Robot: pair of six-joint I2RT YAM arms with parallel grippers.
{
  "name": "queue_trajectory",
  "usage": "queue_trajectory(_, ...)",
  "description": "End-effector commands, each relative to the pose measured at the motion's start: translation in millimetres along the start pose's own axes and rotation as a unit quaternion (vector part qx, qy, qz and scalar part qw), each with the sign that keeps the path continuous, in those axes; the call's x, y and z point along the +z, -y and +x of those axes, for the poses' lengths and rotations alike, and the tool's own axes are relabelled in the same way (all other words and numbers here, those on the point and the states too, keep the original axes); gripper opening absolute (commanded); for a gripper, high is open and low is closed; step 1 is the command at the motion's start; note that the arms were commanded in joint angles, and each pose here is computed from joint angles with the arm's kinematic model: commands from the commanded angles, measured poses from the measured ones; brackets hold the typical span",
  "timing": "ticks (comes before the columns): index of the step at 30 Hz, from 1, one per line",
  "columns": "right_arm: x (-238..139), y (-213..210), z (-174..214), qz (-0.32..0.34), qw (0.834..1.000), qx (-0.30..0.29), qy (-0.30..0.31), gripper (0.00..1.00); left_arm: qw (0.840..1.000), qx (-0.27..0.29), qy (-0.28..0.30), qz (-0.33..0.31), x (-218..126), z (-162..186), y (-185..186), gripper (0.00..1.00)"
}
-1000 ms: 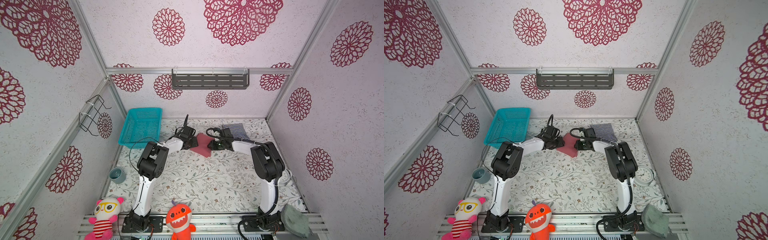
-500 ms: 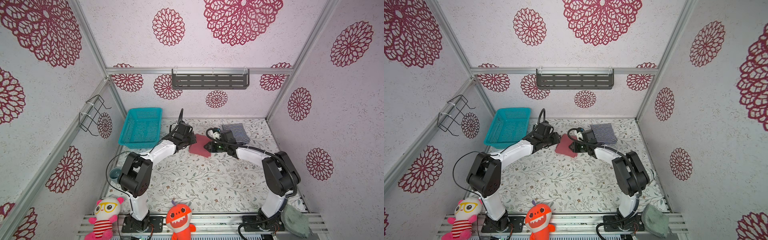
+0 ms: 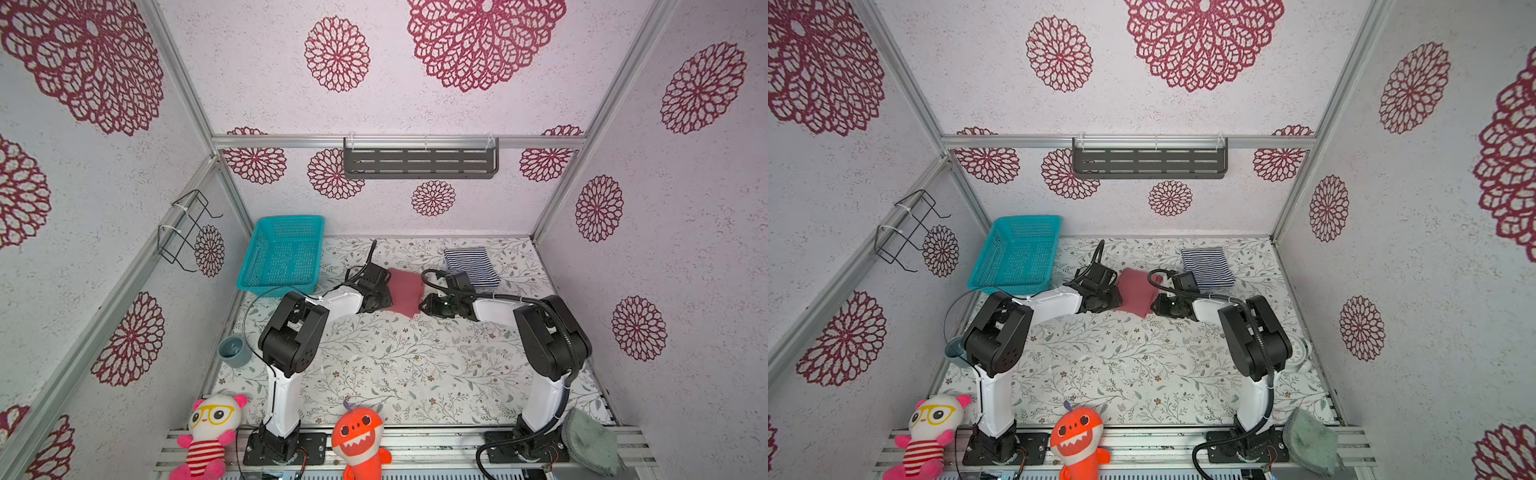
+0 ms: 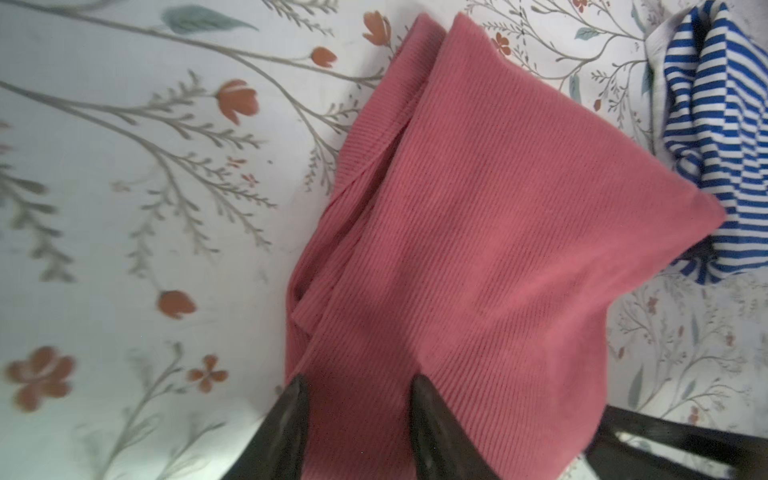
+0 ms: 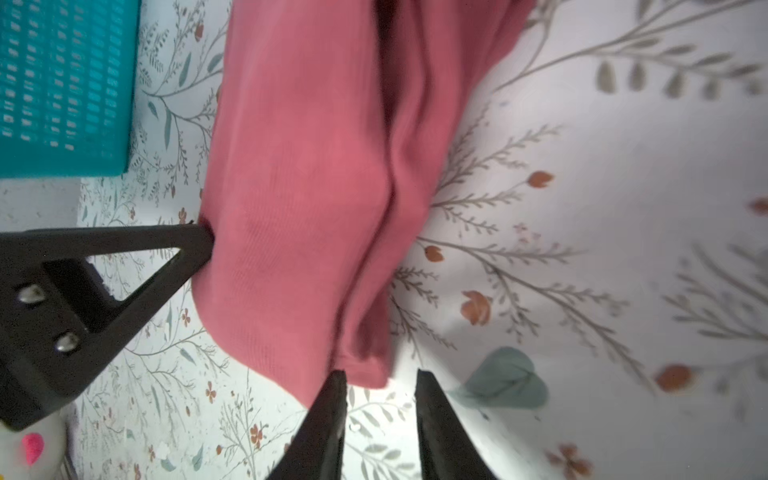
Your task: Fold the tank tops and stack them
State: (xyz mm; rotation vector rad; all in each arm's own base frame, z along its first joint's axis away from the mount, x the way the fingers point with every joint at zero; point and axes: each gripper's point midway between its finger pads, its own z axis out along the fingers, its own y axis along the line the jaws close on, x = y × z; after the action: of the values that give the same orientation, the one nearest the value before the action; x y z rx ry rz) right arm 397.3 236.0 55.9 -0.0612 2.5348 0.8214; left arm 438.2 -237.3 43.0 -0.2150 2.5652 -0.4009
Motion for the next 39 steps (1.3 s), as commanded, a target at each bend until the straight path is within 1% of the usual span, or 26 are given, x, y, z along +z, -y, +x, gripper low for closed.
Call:
queue_trajectory(1, -43, -19, -33, -0.016, 0.998, -0.02, 0.052, 0.45, 0.998, 0.03, 0.054, 0.003, -52, -45, 6, 0.52)
queue_trajectory(3, -52, -12, -43, -0.006, 0.998, -0.008, 0.069, 0.63, 0.998, 0.033, 0.044, 0.029, -54, -51, 11, 0.61)
queue_trajectory(4, -52, -9, -45, 0.0, 0.997, 0.002, 0.072, 0.68, 0.998, 0.039, 0.037, 0.034, -51, -53, 11, 0.64)
queue_trajectory(6, -49, -8, -48, -0.005, 0.997, 0.032, 0.075, 0.72, 0.996, 0.076, 0.01, 0.042, -38, -48, 15, 0.71)
queue_trajectory(8, -45, -13, -49, -0.026, 0.994, 0.067, 0.085, 0.74, 0.992, 0.115, -0.025, 0.052, -17, -38, 17, 0.74)
queue_trajectory(11, -33, -22, -45, -0.056, 0.989, 0.099, 0.095, 0.74, 0.987, 0.14, -0.053, 0.057, 1, -34, 15, 0.77)
queue_trajectory(16, -7, -34, -43, -0.079, 0.986, 0.109, 0.099, 0.73, 0.986, 0.139, -0.077, 0.056, 18, -34, 6, 0.78)
queue_trajectory(21, 26, -35, -38, -0.094, 0.984, 0.128, 0.084, 0.71, 0.986, 0.124, -0.097, 0.048, 31, -21, -3, 0.77)
queue_trajectory(26, 53, -33, -32, -0.102, 0.982, 0.144, 0.068, 0.68, 0.988, 0.096, -0.109, 0.059, 46, -5, -5, 0.73)
queue_trajectory(30, 71, -33, -27, -0.103, 0.982, 0.148, 0.056, 0.67, 0.988, 0.08, -0.113, 0.071, 51, 2, 1, 0.67)
queue_trajectory(34, 82, -28, -24, -0.1, 0.982, 0.152, 0.052, 0.64, 0.988, 0.062, -0.112, 0.086, 54, 6, 9, 0.58)
queue_trajectory(37, 86, -26, -24, -0.097, 0.983, 0.149, 0.05, 0.57, 0.989, 0.047, -0.105, 0.092, 56, 6, 11, 0.44)
queue_trajectory(39, 90, -24, -23, -0.094, 0.984, 0.144, 0.048, 0.44, 0.99, 0.037, -0.098, 0.094, 57, 4, 10, 0.36)
